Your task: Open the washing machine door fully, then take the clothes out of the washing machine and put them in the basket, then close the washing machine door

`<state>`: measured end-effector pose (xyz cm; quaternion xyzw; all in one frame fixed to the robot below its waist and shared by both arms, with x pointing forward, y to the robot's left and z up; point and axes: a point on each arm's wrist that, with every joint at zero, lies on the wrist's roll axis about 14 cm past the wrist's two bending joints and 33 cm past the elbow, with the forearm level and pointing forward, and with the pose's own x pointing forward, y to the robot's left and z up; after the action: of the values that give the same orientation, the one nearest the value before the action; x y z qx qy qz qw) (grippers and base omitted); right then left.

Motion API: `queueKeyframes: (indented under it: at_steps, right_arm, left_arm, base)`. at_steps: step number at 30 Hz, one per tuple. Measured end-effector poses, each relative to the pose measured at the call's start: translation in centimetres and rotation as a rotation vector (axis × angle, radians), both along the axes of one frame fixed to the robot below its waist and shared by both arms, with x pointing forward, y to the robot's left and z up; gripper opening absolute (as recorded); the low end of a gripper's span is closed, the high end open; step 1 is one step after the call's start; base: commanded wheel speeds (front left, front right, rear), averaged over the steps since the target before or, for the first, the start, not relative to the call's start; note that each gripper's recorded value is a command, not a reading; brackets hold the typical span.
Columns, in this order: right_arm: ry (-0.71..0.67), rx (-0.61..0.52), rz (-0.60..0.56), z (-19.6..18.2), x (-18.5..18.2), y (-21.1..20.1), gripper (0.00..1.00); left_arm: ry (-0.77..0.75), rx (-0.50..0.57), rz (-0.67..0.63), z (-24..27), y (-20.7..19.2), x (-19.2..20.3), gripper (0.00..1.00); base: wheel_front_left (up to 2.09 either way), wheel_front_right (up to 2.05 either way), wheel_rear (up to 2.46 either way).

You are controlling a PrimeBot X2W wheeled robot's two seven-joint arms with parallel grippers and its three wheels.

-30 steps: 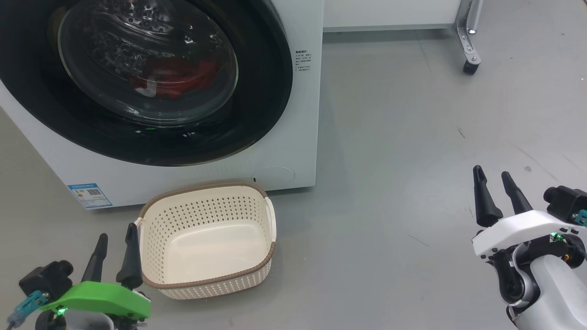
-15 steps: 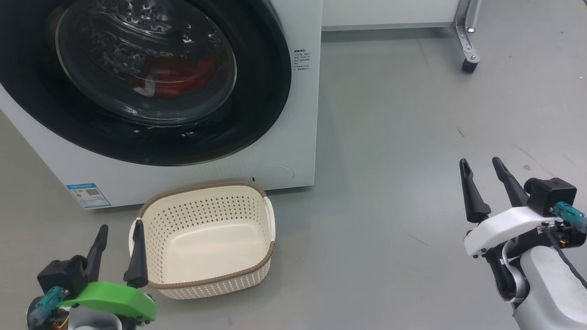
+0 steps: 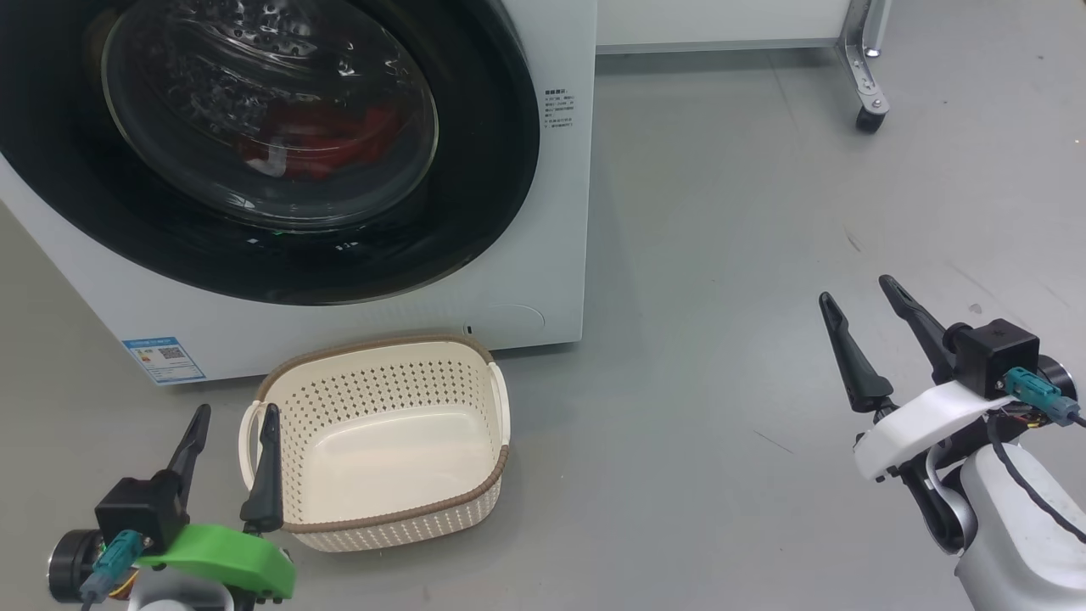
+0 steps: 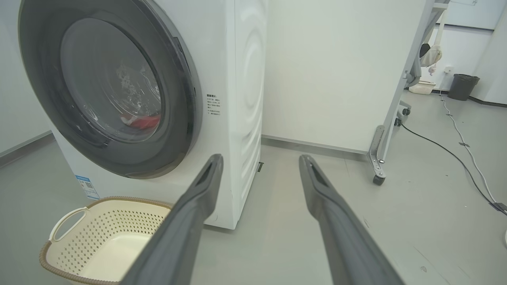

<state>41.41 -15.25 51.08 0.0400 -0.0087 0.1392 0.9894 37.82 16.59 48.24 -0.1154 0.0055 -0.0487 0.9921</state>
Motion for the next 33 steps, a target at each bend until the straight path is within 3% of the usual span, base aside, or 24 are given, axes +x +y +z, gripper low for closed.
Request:
queueKeyframes:
  at_steps: [33]
  right_arm:
    - [-0.013,0.015,-0.109,0.3,0.8,-2.2,1.0]
  left_arm:
    - [0.0,0.003,0.081,0.0,2.0,0.1,1.0]
  base:
    - [0.0,0.0,0.0]
